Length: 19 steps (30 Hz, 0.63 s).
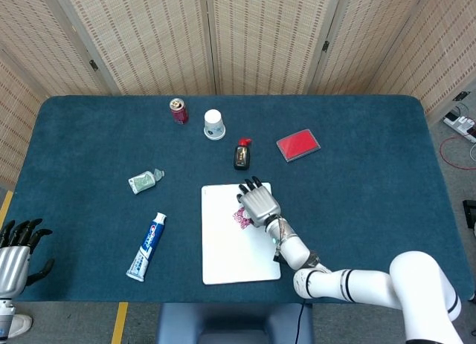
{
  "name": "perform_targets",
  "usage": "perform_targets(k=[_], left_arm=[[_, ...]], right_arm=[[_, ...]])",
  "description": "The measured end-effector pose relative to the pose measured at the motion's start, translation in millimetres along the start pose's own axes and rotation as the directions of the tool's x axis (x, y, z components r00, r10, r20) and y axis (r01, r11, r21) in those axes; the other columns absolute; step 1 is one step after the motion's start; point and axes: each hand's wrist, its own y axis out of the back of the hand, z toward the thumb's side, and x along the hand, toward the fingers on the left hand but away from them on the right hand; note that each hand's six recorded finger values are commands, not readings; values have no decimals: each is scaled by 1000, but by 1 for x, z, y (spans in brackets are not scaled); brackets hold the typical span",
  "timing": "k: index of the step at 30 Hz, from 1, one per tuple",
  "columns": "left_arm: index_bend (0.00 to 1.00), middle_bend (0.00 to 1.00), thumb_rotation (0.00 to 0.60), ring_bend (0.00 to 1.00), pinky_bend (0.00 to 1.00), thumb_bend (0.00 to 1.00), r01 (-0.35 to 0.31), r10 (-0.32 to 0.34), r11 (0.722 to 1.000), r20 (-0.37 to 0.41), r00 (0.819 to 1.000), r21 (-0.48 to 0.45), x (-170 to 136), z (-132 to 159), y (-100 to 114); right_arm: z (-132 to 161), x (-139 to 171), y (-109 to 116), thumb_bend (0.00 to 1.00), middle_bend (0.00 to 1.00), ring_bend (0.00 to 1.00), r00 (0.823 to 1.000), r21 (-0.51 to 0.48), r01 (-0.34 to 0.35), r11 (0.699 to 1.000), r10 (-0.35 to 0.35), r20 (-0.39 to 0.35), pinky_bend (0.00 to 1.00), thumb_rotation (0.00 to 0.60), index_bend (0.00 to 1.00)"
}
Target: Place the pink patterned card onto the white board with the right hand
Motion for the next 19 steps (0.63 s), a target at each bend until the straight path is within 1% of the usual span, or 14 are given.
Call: perform_targets(k=[2,6,9,12,15,19], left_arm=[[309,169,600,142,0,340,-5,5,1000,3,1000,-5,0,1,1],[309,169,600,142,0,340,-8,8,1000,-2,1000,-7,-1,-1,2],[309,169,600,142,0,340,-4,4,1000,-9,1000,-6,0,-4,1],[308,169,600,142,0,339,-7,7,1000,-5,1000,-7,1,-2,2],[303,168,600,142,0,340,-12,12,1000,-4,1000,-7,2,-1,3],[300,169,600,142,0,340,-14,14,1000,0,1000,-8,3,3,3]], right_arm=[[-6,4,3,338,105,17,1000,-11,13,1000,-13,6,0,600,112],[-23,20,12,338,105,33,998,-49,59,997,-58,21,0,600,109],[-45,42,20,339,112,49,992,-50,118,992,-115,48,0,600,114],[-74,71,25,338,118,56,979,-36,185,982,-181,97,0,600,135],[-105,107,25,338,119,55,958,-17,249,968,-244,154,0,600,138],[-144,165,18,338,119,54,920,-5,320,947,-310,241,0,600,138]])
